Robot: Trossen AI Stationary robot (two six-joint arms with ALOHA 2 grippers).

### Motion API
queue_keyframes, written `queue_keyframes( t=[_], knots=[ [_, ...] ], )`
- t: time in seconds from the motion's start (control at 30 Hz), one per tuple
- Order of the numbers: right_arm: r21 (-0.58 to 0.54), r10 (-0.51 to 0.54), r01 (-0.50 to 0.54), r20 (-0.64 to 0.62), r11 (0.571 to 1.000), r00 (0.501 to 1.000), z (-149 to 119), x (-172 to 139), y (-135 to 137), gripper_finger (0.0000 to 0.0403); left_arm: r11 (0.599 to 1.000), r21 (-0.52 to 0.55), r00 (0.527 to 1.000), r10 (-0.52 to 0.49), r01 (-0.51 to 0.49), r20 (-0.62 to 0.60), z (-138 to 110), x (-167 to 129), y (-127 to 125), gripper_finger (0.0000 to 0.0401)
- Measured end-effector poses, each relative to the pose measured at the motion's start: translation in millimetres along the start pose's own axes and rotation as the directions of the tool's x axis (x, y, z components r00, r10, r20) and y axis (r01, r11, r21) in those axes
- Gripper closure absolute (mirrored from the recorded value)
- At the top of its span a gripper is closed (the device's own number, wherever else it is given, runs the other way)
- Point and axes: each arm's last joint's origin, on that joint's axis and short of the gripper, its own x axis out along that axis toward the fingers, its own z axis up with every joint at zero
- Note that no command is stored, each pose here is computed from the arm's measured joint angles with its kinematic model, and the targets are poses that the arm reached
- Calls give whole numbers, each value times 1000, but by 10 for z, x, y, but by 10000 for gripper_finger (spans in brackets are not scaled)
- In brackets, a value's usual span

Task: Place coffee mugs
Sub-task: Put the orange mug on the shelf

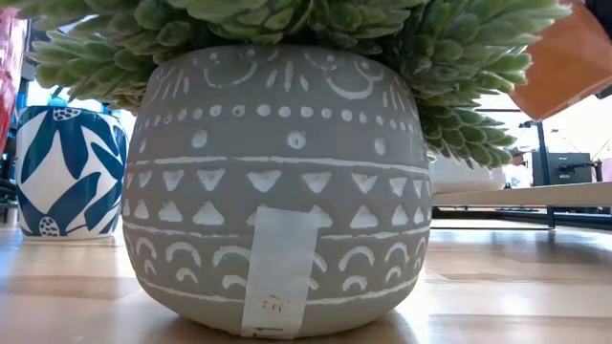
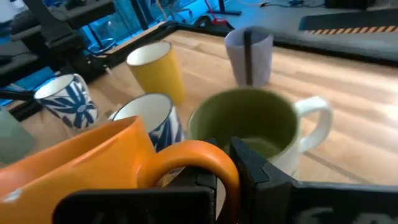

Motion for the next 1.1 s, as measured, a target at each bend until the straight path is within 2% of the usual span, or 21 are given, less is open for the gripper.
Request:
queue_keyframes(
  t=[0.37,0.7,1.1],
  knots=[
    [34,-23,25,-44,999,999,-378,115,181,403,1000,4,1000,-4,4,15,16,0,-3,240],
    [8,-38,38,31,999,999,-637,229,266,403,1000,16,998,-10,9,57,63,-1,-10,240],
    [-18,-41,42,78,999,996,-743,277,288,403,999,43,998,-10,7,59,64,-1,-10,240]
  ],
)
